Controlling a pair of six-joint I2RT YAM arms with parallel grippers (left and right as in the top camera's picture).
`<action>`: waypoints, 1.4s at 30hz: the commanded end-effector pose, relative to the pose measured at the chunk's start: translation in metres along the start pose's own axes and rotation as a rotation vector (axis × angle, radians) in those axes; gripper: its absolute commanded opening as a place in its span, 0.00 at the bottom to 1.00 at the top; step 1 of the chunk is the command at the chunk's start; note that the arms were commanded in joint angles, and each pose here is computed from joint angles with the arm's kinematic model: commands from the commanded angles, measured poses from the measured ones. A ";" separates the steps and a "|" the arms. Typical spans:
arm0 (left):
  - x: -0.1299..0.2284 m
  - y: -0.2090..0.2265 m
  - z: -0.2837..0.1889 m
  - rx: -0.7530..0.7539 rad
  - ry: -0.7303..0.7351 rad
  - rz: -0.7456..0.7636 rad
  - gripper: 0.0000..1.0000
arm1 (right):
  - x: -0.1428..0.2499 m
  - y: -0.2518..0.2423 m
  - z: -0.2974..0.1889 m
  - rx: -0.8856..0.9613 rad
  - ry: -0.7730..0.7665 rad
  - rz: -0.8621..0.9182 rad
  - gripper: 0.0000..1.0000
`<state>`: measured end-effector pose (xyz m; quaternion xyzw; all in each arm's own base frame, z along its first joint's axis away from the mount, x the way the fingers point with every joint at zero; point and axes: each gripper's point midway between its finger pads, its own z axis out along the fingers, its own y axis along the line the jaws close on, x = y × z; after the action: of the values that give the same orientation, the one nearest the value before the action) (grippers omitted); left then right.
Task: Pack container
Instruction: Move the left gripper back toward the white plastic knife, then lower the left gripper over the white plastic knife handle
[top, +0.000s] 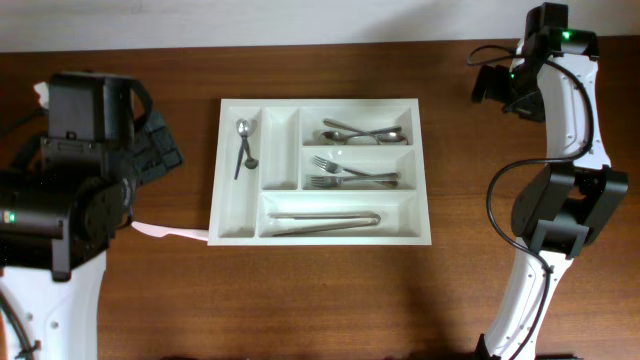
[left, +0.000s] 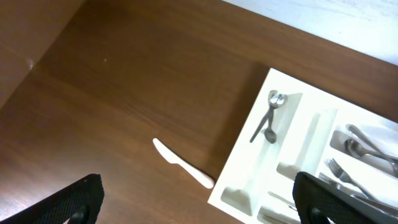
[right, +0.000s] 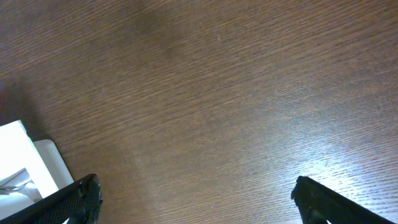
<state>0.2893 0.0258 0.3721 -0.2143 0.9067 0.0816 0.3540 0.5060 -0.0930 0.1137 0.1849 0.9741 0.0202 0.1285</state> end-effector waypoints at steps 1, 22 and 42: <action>0.011 0.012 0.016 -0.090 0.026 0.013 0.99 | -0.008 0.001 -0.022 -0.008 -0.053 0.011 0.99; 0.085 0.028 0.144 -0.277 0.156 -0.290 0.99 | -0.008 0.001 -0.022 -0.008 -0.053 0.011 0.99; 0.129 0.019 0.308 -0.290 0.308 -0.718 0.99 | -0.008 0.001 -0.022 -0.008 -0.053 0.011 0.99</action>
<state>0.3739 0.1042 0.0821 -0.5629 0.7947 0.0862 0.2100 0.5060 -0.0930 0.1137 0.1848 0.9741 0.0202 0.1285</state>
